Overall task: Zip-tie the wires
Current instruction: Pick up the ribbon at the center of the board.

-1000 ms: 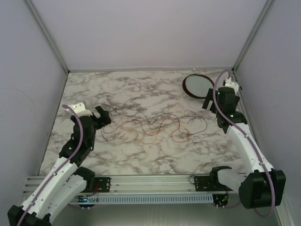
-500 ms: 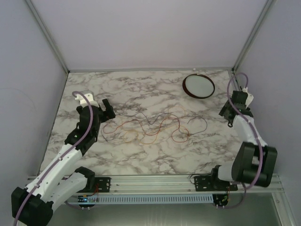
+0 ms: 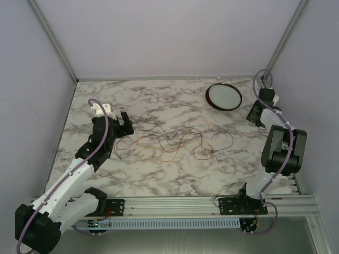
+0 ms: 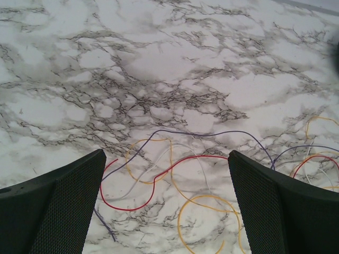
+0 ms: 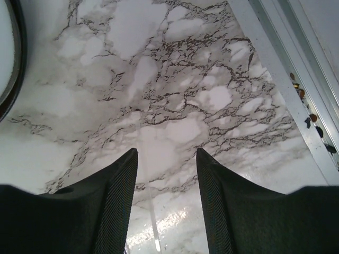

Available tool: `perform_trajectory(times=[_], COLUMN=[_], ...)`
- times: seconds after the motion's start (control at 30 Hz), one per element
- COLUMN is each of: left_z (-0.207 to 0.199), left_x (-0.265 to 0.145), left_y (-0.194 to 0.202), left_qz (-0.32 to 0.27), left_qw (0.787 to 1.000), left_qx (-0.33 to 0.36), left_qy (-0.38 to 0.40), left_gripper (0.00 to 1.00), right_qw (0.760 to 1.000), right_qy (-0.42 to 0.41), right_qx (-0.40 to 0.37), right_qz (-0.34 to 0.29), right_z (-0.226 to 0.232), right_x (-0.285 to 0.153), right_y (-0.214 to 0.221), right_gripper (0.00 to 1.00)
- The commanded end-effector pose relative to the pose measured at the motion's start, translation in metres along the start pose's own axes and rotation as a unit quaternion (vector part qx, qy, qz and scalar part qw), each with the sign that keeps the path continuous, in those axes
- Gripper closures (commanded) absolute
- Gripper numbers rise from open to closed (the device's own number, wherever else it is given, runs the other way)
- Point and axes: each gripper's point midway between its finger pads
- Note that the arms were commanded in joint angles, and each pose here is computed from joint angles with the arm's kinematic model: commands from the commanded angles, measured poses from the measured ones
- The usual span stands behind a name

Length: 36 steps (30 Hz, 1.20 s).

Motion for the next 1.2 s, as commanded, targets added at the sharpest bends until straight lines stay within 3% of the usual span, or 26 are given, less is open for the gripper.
perform_trajectory(times=[0.0,0.8,1.17], left_z=[-0.002,0.005,0.006], left_x=[0.003,0.010,0.011], left_y=[0.001,0.012,0.014], left_qz=[0.004,0.022,0.025], left_qw=[1.000,0.999,0.999], left_qx=[0.007,0.024,0.026], left_qy=[0.007,-0.009,-0.011], left_gripper=[0.00,0.00,0.00], right_qw=[1.000,0.997,0.997], right_qy=[0.000,-0.002,-0.011], right_qx=[-0.013,-0.060,-0.066], right_qz=[0.000,0.040,0.049], right_z=[0.002,0.025,0.030], right_x=[0.009,0.045,0.050], right_y=[-0.011,0.000,0.005], right_gripper=[0.54,0.57,0.64])
Point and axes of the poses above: each gripper's point midway between its finger pads, its own x axis out along the fingers, its own z axis along the line the jaws close on, y = z × x, and after that the axes turned 10 degrees about -x, right-handed
